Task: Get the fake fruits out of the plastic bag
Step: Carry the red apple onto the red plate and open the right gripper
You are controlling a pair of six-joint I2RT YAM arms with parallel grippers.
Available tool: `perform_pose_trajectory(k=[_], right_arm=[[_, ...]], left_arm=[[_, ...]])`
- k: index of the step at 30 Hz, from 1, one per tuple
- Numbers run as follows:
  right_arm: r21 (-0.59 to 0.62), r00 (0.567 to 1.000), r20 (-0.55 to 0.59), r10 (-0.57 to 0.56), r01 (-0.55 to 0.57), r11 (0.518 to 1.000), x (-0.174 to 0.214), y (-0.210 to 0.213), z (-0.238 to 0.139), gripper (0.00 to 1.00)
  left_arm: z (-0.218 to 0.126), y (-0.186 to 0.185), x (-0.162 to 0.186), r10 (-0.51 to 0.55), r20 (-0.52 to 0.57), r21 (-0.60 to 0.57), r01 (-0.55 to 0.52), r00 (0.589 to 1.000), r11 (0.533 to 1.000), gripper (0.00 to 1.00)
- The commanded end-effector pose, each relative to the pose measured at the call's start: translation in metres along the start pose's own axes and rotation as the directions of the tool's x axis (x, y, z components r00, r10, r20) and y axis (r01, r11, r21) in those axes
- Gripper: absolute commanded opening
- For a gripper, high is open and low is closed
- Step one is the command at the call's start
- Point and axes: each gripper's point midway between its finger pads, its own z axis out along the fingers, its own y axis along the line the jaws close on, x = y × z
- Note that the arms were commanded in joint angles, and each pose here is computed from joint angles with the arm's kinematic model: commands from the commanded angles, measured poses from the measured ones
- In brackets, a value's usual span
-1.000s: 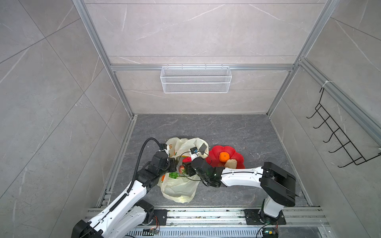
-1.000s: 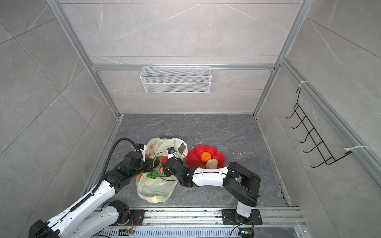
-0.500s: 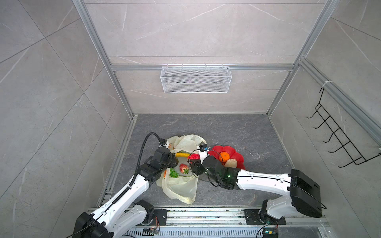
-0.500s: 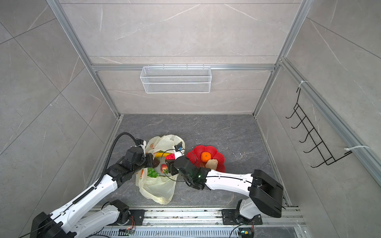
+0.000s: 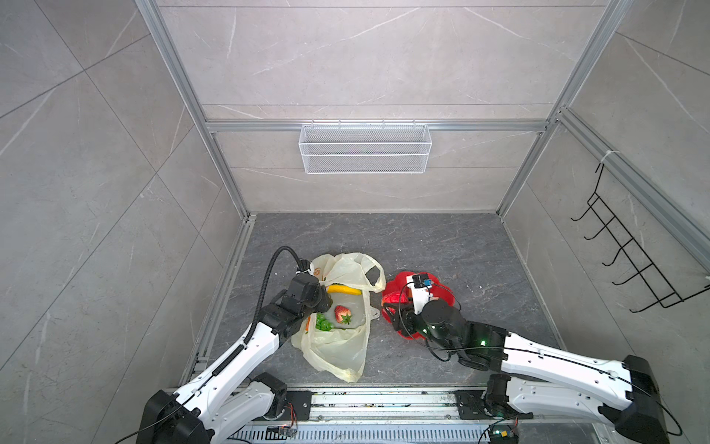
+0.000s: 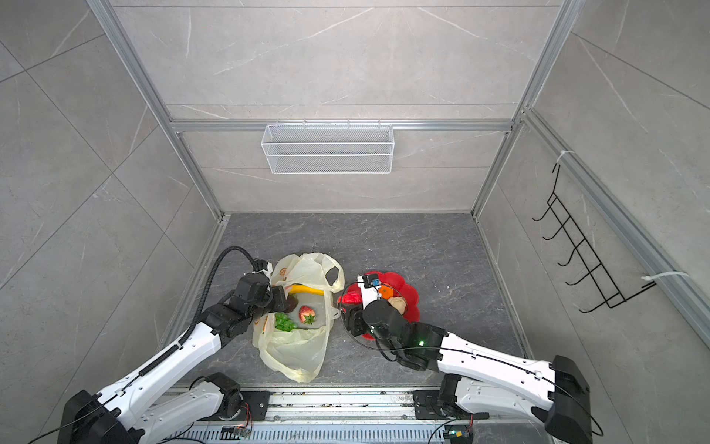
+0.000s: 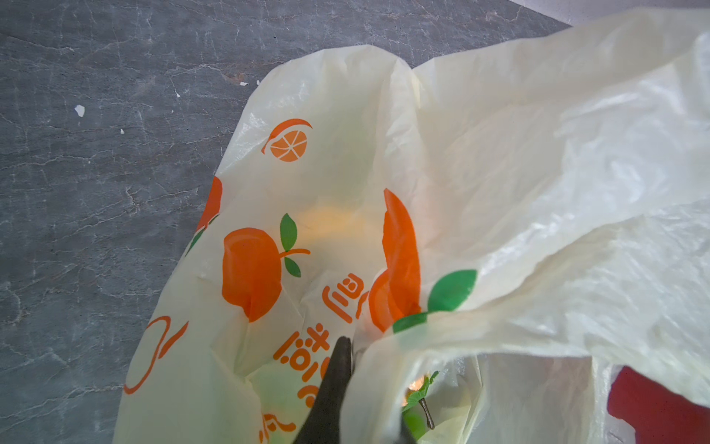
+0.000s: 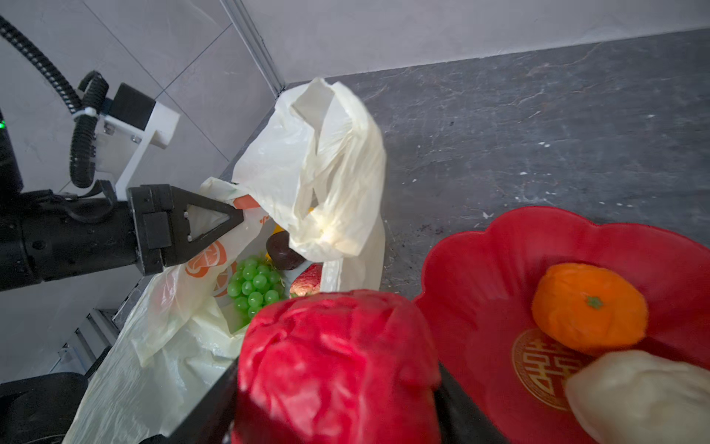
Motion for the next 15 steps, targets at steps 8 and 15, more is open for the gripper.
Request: perform_pose_trajectory(k=[8,15], right_arm=[[0.116,0.924,-0.070,0.376,-0.367,0.923,0.038,-0.080,0.024,0.57],[0.095,0.774,0.020,0.632,-0.631,0.770,0.050,-0.089,0.060,0.56]], left_arm=[[-0.005,-0.002,-0.011,-0.017,0.033,0.001,0.017,0.999,1.000,0.10],[-0.009,0.001,-0.007,-0.026,0.027,0.002,0.026,0.999,1.000,0.10]])
